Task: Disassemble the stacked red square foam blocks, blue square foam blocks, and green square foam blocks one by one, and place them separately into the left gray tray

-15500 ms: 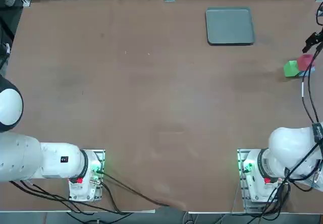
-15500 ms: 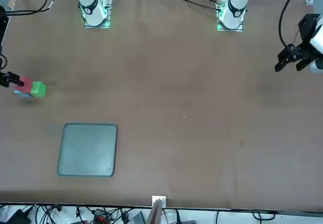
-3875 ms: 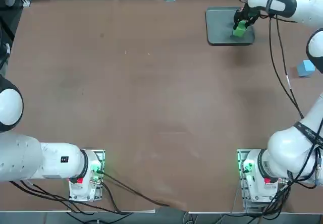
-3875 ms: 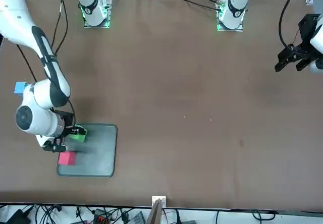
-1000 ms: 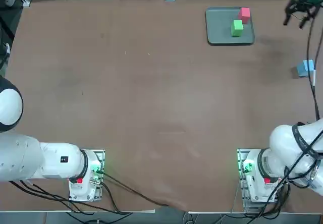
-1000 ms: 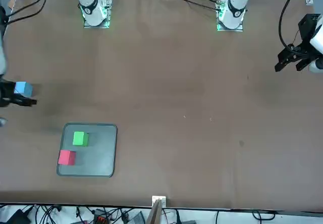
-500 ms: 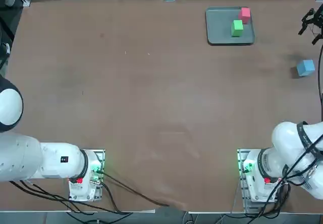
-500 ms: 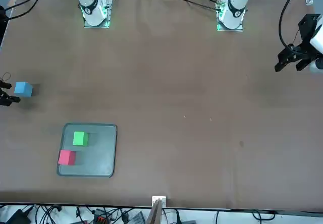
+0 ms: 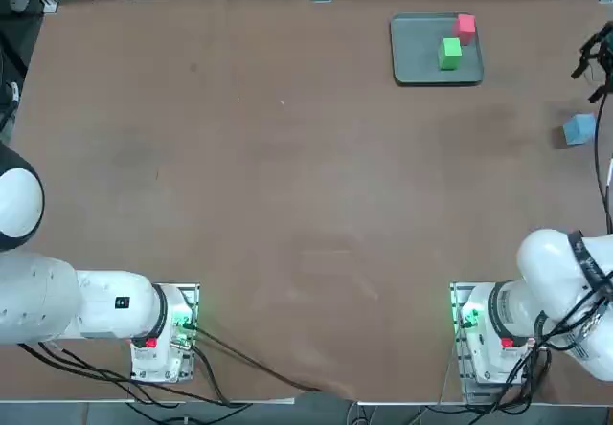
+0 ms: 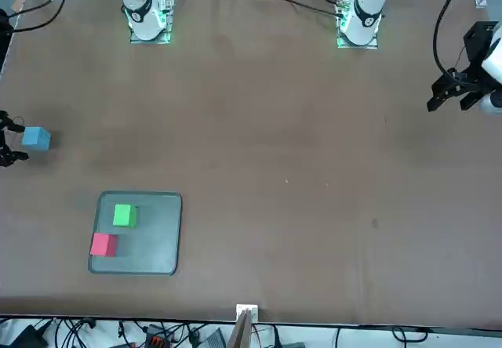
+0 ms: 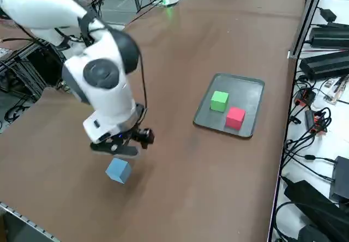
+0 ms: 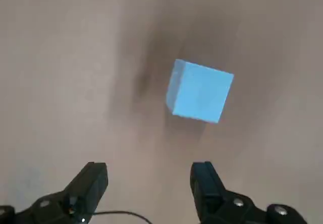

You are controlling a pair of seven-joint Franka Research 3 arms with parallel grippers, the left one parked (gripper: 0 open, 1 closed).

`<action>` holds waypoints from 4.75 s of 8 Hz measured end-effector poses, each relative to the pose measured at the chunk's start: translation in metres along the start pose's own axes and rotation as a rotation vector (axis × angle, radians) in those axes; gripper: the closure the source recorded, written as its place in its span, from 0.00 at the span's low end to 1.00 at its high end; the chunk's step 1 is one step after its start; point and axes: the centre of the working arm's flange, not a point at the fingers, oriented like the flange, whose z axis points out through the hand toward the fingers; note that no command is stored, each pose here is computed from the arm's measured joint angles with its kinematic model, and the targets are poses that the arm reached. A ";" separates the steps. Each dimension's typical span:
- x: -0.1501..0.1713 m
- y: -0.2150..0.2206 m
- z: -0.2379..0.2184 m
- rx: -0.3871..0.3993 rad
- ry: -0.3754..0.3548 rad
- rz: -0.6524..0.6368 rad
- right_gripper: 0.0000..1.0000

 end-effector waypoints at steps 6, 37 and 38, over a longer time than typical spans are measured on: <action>0.034 0.061 0.056 0.090 0.008 0.097 0.00; -0.437 -0.262 0.029 0.054 0.042 -1.329 0.31; -0.442 -0.272 0.041 0.064 0.052 -1.332 0.31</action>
